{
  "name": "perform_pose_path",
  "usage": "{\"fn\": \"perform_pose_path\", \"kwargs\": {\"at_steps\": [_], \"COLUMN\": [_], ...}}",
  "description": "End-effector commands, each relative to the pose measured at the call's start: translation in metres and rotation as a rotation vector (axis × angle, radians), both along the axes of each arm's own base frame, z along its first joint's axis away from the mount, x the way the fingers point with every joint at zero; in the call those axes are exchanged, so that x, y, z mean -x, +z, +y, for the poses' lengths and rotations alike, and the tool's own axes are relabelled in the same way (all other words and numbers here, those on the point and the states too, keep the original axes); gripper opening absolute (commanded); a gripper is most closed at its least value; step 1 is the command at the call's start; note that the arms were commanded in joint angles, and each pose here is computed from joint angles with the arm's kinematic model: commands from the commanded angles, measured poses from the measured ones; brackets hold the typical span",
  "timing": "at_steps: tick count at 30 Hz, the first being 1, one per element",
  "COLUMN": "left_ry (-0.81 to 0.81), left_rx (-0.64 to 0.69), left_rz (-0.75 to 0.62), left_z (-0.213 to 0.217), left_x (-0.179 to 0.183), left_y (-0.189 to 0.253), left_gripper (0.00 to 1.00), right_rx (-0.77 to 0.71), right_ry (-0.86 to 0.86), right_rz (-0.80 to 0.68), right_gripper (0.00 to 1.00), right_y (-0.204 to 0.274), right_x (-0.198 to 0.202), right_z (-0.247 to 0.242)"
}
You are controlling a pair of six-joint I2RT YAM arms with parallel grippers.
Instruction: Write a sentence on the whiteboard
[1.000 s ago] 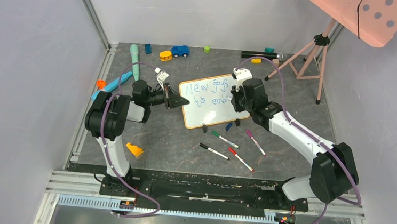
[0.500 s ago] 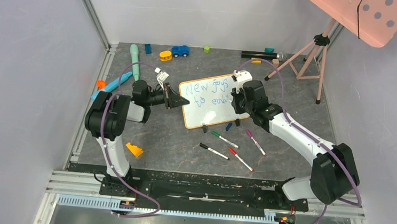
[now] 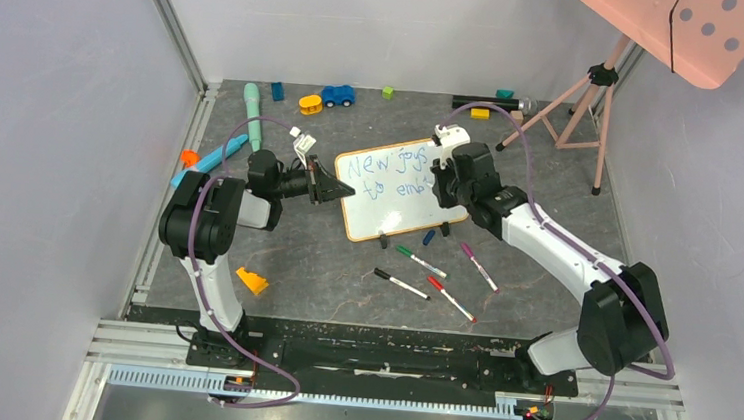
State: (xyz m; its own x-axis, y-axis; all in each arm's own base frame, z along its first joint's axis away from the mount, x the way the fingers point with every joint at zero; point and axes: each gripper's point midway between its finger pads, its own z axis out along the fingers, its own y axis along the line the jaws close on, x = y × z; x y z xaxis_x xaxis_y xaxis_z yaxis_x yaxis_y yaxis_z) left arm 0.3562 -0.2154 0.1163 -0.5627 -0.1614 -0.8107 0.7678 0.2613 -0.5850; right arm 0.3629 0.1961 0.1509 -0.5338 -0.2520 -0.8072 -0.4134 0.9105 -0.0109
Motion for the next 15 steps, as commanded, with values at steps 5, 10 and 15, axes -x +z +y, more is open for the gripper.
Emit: {"fn": "perform_pose_path", "kwargs": {"at_steps": [5, 10, 15], "left_ry": [-0.015, -0.015, -0.016], "left_rx": [-0.034, -0.035, -0.037], "left_rz": [-0.095, -0.095, -0.087], "left_z": [0.0, 0.0, 0.0], "left_x": [-0.002, -0.003, -0.004], "left_y": [-0.011, -0.011, -0.012], "left_gripper": [0.02, 0.02, 0.02], "right_rx": [-0.006, -0.016, -0.052], "right_ry": [-0.062, -0.064, -0.032], "right_rz": [-0.106, -0.111, -0.131], "right_gripper": [0.0, 0.0, 0.0], "right_y": [0.029, 0.033, 0.046], "right_x": [-0.031, -0.029, -0.019], "right_z": [-0.005, -0.006, -0.005]}}
